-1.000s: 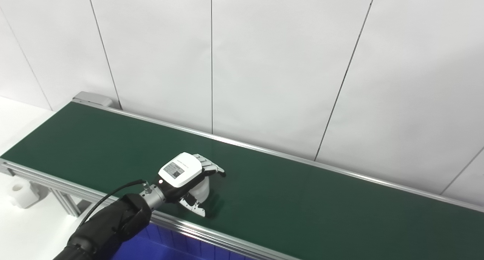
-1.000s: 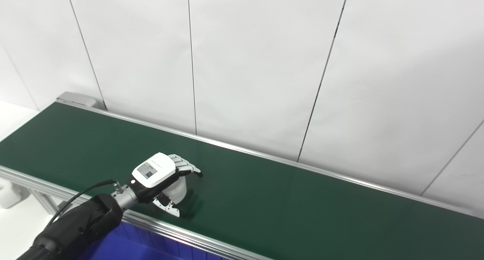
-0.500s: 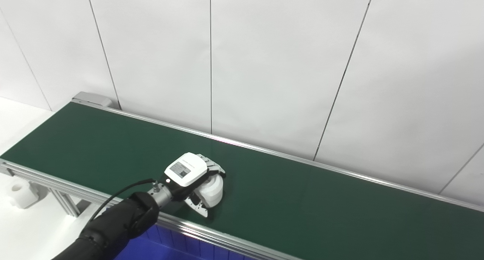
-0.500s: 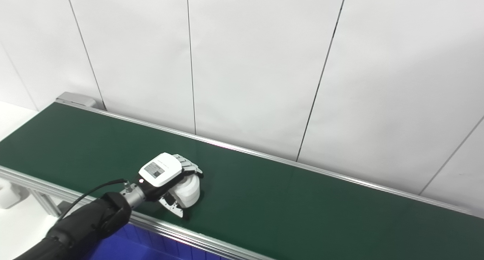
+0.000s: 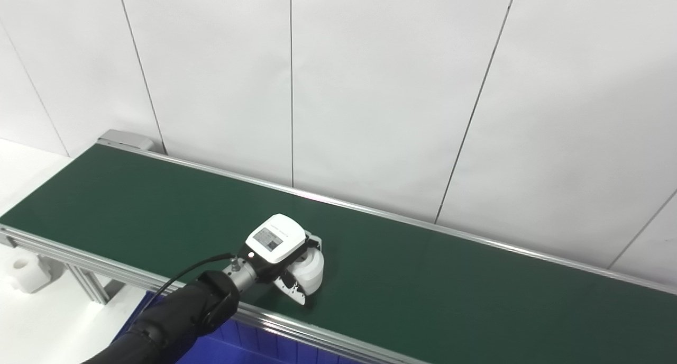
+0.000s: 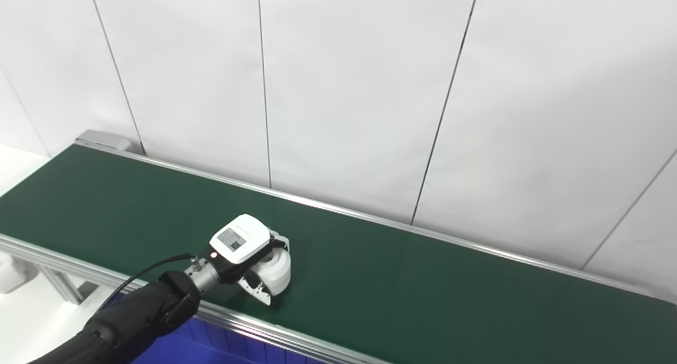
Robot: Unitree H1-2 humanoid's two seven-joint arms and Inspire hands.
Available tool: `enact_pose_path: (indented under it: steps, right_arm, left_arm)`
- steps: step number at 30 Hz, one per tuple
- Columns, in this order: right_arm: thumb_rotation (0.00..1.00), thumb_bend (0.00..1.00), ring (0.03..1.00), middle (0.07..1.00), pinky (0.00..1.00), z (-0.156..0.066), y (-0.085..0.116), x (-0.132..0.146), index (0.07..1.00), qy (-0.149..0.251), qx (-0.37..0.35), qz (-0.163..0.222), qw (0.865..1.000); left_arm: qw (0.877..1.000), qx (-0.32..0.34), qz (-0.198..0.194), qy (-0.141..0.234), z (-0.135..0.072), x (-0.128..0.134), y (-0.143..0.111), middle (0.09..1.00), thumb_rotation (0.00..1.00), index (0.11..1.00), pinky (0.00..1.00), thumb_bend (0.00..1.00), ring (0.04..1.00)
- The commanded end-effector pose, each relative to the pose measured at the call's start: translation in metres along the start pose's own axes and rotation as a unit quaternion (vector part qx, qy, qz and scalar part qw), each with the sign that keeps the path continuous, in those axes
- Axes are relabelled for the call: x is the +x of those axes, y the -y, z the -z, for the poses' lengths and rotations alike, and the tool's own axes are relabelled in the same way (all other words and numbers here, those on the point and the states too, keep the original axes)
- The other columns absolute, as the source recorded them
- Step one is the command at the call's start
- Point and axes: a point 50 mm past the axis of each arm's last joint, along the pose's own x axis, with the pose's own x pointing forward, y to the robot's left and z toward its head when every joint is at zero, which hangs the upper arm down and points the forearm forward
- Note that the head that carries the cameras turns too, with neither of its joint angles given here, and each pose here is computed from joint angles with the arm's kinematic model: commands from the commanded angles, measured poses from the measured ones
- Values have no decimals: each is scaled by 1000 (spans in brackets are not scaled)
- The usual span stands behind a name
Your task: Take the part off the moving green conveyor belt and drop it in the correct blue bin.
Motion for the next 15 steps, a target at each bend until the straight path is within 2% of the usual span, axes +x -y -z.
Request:
enact_pose_path:
  steps: [1, 3, 8, 13, 14, 15]
  right_arm:
    - [933, 569, 948, 1000, 998, -10, -1, 1, 1000, 27, -2, -10, 1000]
    - [925, 578, 943, 1000, 997, -11, -1, 1, 1000, 27, 2, -11, 1000]
    - [917, 595, 943, 1000, 995, -16, -3, 0, 1000, 29, 1, -11, 1000]
    - [916, 609, 934, 1000, 986, -28, -6, -1, 1000, 32, -1, -13, 999]
    - [914, 680, 923, 997, 961, -32, -7, -1, 993, 32, -3, -14, 999]
    - [914, 701, 919, 995, 953, -35, -8, -1, 990, 32, -6, -14, 999]
  left_arm:
    - [995, 60, 33, -68, 42, -15, -10, 474, 0, 488, 214, 526, 250]
    - [995, 62, 36, -71, 41, -15, -16, 474, 0, 488, 219, 526, 253]
    - [996, 67, 13, -60, 31, -20, -40, 474, 0, 488, 254, 526, 271]
    - [998, 51, -40, -21, 4, -36, -80, 477, 0, 488, 291, 526, 300]
    - [997, 45, -56, -11, -3, -42, -89, 477, 0, 487, 298, 526, 300]
    - [997, 36, -70, 0, -10, -48, -95, 477, 0, 487, 300, 526, 301]
